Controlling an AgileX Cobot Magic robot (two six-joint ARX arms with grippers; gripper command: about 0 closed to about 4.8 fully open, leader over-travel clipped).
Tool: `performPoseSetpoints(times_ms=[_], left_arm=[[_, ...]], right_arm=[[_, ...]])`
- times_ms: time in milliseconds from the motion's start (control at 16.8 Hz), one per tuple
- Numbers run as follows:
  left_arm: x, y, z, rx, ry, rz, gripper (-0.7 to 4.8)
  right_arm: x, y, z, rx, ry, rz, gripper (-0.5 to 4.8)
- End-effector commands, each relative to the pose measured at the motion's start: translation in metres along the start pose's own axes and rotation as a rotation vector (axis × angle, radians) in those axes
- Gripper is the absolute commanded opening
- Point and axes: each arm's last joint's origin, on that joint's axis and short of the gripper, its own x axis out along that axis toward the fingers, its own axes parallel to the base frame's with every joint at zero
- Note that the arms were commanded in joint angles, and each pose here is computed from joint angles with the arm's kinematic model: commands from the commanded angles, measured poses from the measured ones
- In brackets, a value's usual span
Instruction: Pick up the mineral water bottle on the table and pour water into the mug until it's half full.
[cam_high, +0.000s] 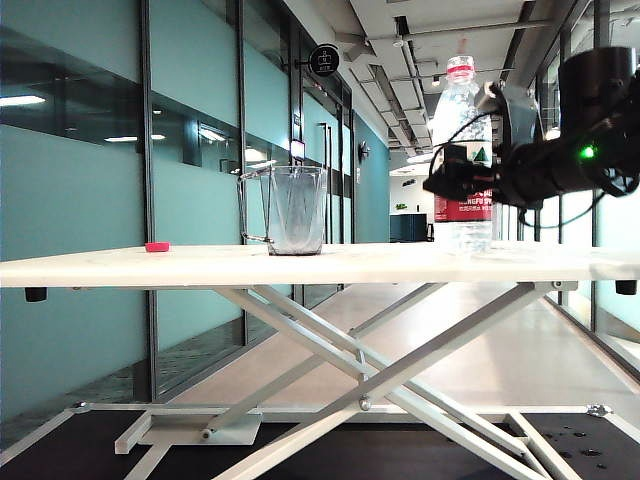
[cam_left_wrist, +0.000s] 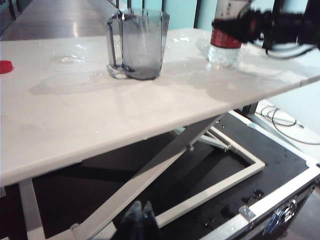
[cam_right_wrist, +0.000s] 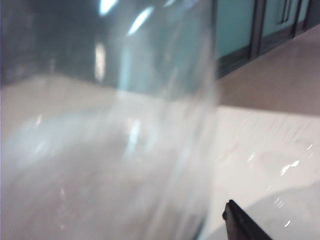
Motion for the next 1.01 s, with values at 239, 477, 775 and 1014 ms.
performPoseSetpoints(times_ms=[239,477,775,1014], left_arm=[[-0.0001,-0.0001,0.0001,0.012,0.004,0.000,-0.05],[-0.0001,-0.0001,0.0000,0.032,0.004,0.000,-0.05],[-0.0001,-0.0001,0.0000,0.034,0.004,0.000,-0.05],[-0.0001,-0.0001,-0.0015,0.030,0.017,-0.001,-0.05]], right_arm=[[0.0034,-0.0001,0.0099,-0.011,-0.028,-0.003,4.79],[0.0034,-0.0003,0.0036,0.011,0.040,-0.006,4.79],[0.0033,-0.0004,0.0029,0.014,0.049,-0.007,2.59],[0.0031,0.0002,0.0045,0.011,0.041,0.001,2.10]])
